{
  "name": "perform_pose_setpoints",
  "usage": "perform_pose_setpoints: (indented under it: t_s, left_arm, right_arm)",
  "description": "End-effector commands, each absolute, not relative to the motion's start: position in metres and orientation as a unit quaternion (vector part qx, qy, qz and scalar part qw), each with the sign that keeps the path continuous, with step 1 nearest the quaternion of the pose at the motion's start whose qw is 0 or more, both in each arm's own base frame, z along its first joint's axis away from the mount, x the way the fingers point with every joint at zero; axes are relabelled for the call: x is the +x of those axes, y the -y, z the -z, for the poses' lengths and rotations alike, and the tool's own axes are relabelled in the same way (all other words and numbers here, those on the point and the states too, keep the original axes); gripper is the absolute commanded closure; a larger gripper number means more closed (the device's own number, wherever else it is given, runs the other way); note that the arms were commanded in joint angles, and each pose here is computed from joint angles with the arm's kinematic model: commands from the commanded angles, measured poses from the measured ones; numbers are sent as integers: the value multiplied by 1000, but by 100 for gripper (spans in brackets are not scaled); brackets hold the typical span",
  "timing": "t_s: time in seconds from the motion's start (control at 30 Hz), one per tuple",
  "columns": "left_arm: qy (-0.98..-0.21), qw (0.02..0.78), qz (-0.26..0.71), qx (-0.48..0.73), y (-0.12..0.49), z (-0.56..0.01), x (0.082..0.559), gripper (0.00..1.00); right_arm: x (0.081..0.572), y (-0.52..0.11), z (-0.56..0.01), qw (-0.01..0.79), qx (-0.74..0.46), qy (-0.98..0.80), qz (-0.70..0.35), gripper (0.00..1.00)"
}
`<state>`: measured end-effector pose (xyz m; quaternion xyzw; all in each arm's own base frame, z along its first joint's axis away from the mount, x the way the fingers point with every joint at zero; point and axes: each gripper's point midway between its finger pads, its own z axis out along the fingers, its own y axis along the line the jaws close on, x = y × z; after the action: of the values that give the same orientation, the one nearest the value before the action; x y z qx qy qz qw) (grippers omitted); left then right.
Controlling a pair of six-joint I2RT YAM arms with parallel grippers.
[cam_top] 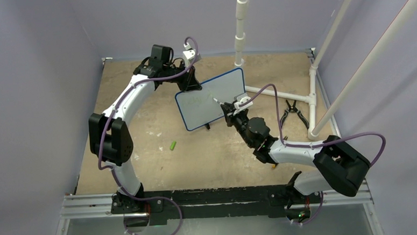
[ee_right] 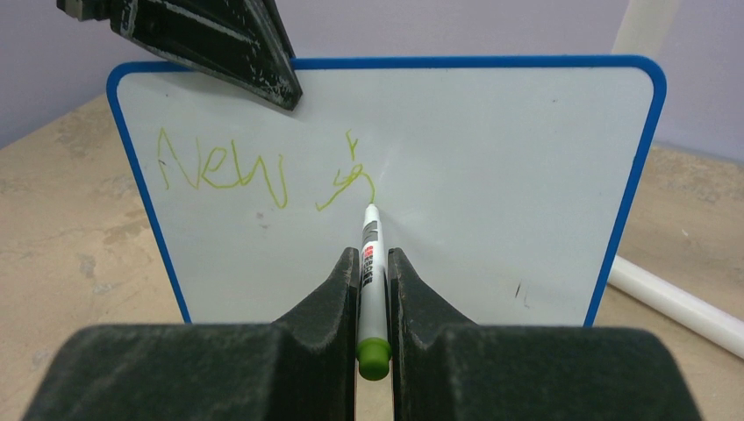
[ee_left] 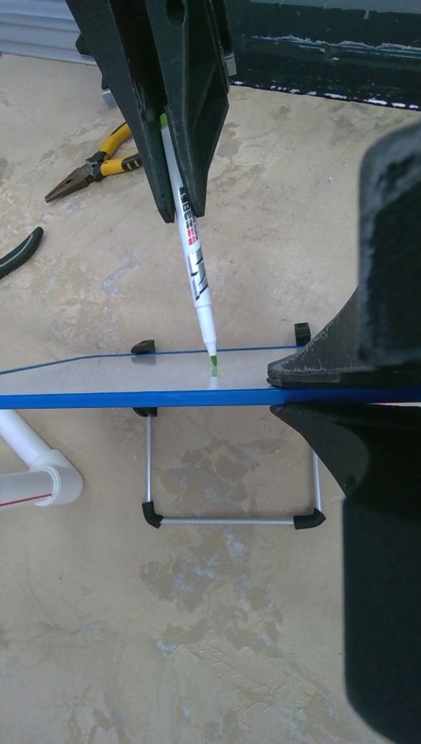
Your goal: Write a sentence on the whiteboard
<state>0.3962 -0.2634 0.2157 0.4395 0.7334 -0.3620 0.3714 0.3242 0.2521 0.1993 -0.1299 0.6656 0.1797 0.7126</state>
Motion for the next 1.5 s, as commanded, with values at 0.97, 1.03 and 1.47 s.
perform_pose_setpoints:
  t_s: [0.97, 1.03, 1.47]
  left_arm:
    - [-735, 365, 356, 447, 258, -211, 389, 100]
    - [-735, 365, 356, 447, 258, -211, 389, 100]
    - [-735, 363, 357, 447, 257, -210, 389, 100]
  right_arm:
    - [322, -237, -247, 754, -71, -620, -202, 100]
    - [323, -236, -248, 756, -69, -618, -202, 100]
    - [329, -242, -250, 762, -69, -612, -200, 100]
